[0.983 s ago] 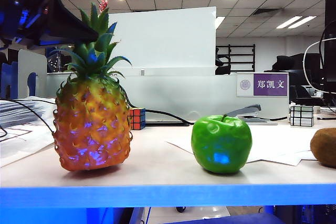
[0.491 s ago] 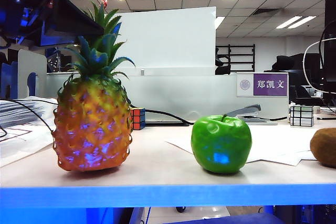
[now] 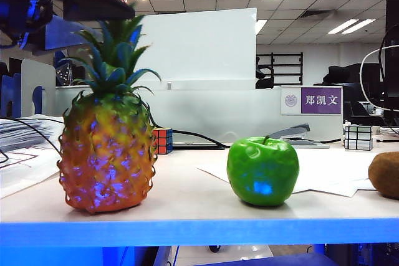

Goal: Arrange all the fruits from large to small from left to right in a row.

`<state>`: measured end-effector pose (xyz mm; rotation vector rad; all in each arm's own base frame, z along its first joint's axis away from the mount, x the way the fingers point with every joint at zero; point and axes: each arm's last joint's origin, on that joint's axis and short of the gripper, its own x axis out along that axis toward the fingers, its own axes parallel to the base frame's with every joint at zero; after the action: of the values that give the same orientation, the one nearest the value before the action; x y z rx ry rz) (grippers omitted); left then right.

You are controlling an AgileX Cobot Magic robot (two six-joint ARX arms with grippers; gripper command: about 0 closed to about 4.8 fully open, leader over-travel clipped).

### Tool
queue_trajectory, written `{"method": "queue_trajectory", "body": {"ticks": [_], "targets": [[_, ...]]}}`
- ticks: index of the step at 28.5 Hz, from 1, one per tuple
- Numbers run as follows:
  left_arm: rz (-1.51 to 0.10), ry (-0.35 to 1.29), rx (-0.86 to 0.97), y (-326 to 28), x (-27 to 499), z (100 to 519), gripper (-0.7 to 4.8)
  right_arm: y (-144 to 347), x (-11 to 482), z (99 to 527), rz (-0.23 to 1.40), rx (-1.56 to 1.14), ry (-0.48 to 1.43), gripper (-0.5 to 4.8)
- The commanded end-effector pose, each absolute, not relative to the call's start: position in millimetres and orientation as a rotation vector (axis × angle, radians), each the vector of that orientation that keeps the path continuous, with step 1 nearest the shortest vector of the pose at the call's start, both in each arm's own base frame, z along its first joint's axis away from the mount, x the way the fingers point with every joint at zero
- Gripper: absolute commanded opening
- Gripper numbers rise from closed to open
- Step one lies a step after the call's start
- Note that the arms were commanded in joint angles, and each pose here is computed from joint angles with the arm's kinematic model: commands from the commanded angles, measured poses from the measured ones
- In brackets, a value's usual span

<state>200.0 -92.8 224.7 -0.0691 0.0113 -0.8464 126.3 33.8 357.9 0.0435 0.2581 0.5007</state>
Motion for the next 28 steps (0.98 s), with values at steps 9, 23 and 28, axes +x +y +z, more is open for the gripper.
{"method": "queue_trajectory", "body": {"ticks": [9, 23, 28], "targets": [[-0.852, -0.245, -0.117, -91, 198, 254, 4.40, 34, 126, 361, 0.503, 0.043, 0.234, 4.79], [-0.809, -0.590, -0.129, -73, 168, 329, -0.05, 30, 105, 384, 0.511, 0.032, -0.008, 4.79], [-0.801, -0.448, -0.101, -65, 149, 346, -0.05, 27, 89, 390, 0.513, 0.028, -0.080, 3.03]]}}
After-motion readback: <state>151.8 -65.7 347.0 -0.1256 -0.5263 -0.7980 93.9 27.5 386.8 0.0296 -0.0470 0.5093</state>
